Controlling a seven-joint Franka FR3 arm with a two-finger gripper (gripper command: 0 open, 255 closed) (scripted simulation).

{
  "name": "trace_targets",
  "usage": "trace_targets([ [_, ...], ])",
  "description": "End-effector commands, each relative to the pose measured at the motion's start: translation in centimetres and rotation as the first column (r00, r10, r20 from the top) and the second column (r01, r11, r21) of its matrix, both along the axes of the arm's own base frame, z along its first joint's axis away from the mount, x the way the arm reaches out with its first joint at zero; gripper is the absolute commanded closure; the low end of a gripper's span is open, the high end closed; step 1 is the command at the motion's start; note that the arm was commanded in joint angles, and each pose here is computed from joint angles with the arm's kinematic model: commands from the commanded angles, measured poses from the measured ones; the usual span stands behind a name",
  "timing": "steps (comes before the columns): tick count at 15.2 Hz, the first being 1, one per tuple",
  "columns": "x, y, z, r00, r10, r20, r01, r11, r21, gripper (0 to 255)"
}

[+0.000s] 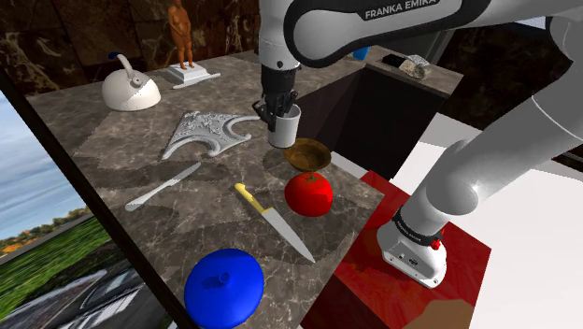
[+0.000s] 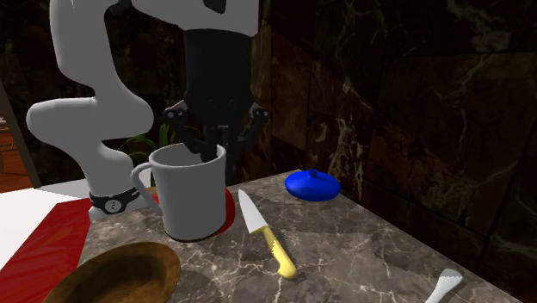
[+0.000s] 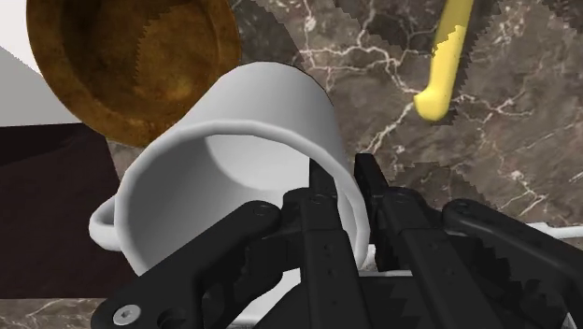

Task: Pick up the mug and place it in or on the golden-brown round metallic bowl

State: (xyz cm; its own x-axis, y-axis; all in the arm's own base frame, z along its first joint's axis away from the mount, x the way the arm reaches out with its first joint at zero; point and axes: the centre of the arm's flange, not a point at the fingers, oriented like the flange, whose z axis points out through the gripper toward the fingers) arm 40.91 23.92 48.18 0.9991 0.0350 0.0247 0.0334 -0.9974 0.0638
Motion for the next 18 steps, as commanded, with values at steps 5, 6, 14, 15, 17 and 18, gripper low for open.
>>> trace_targets([
  [5, -1.5, -7.8, 0.6, 1.0, 0.002, 0.001, -0.002, 1.0, 0.001, 255],
  [6, -1.8, -9.1, 0.7, 1.0, 0.002, 0.001, -0.002, 1.0, 0.001, 255],
  [14, -2.6, -13.2, -1.2, 1.0, 0.002, 0.001, -0.002, 1.0, 0.001, 255],
  [15, -2.6, -13.2, -1.7, 1.0, 0.002, 0.001, -0.002, 1.0, 0.001, 255],
  [17, -2.6, -13.2, -2.8, 1.0, 0.002, 0.001, -0.002, 1.0, 0.001, 255],
  [18, -2.6, -13.2, -3.3, 1.0, 0.002, 0.001, -0.002, 1.0, 0.001, 255],
])
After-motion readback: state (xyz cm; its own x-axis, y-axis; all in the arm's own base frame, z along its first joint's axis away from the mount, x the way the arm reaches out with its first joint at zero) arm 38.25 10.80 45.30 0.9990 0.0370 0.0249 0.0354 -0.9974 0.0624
